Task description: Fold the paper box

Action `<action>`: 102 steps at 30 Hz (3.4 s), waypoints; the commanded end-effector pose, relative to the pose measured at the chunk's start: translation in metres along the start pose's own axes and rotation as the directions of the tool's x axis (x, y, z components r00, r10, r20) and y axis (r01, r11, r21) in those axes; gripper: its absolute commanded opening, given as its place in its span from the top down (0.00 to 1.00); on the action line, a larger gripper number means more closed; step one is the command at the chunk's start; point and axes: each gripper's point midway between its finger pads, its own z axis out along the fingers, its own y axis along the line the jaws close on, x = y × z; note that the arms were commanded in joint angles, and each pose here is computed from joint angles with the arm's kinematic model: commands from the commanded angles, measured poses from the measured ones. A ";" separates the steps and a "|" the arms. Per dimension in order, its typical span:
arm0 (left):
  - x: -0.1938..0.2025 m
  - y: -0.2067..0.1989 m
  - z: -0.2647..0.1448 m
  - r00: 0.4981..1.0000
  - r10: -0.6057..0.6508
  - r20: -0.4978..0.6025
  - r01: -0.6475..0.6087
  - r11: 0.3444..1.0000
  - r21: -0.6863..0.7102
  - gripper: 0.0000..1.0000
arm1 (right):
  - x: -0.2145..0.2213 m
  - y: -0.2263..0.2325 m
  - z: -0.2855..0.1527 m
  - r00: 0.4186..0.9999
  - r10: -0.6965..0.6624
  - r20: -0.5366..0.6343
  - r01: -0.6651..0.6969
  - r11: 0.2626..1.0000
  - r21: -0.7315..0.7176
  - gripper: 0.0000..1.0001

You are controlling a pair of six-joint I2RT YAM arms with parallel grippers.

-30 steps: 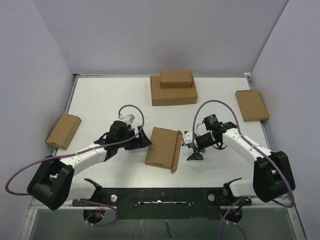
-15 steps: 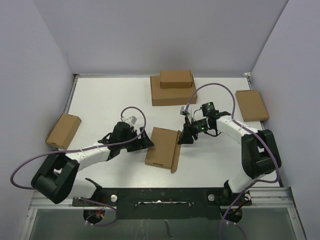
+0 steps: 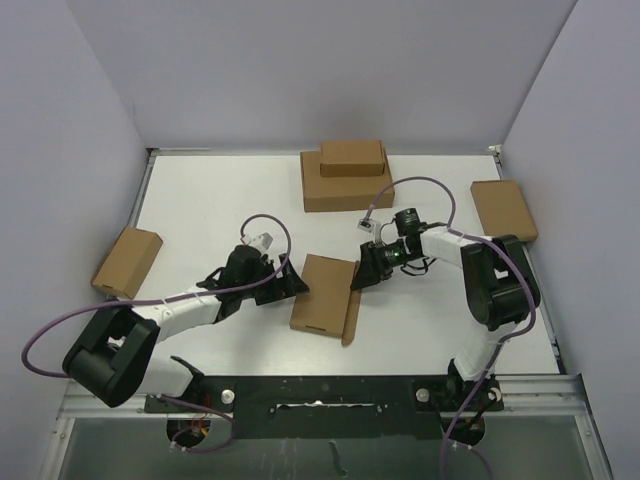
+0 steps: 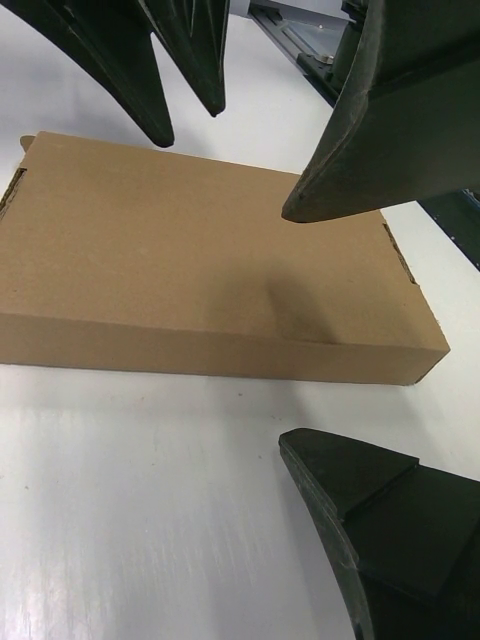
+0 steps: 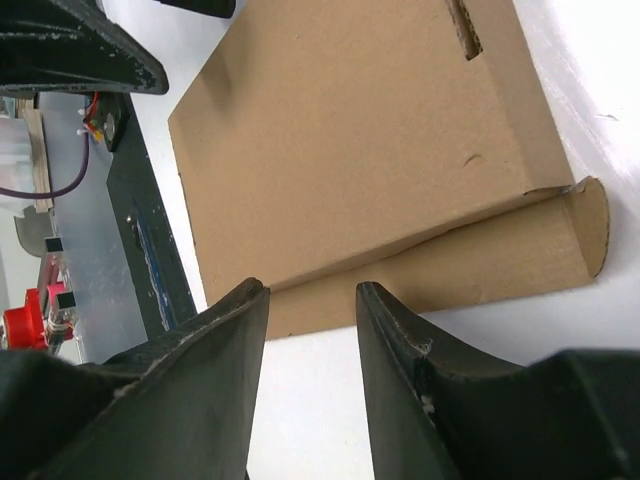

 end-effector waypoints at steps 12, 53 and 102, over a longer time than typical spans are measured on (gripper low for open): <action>-0.006 -0.008 0.009 1.000 -0.011 0.025 0.010 0.999 0.035 0.16 | -0.014 -0.010 0.013 0.998 0.063 -0.019 -0.063 0.998 -0.013 0.63; 0.008 -0.004 0.017 0.989 -0.149 0.006 0.149 0.988 0.035 0.11 | -0.006 -0.027 0.016 0.980 0.194 -0.042 -0.194 0.981 -0.003 0.69; 0.016 -0.016 0.012 0.981 -0.192 -0.002 0.192 0.979 0.063 0.08 | 0.002 -0.042 0.010 0.966 0.256 -0.044 -0.255 0.966 0.036 0.72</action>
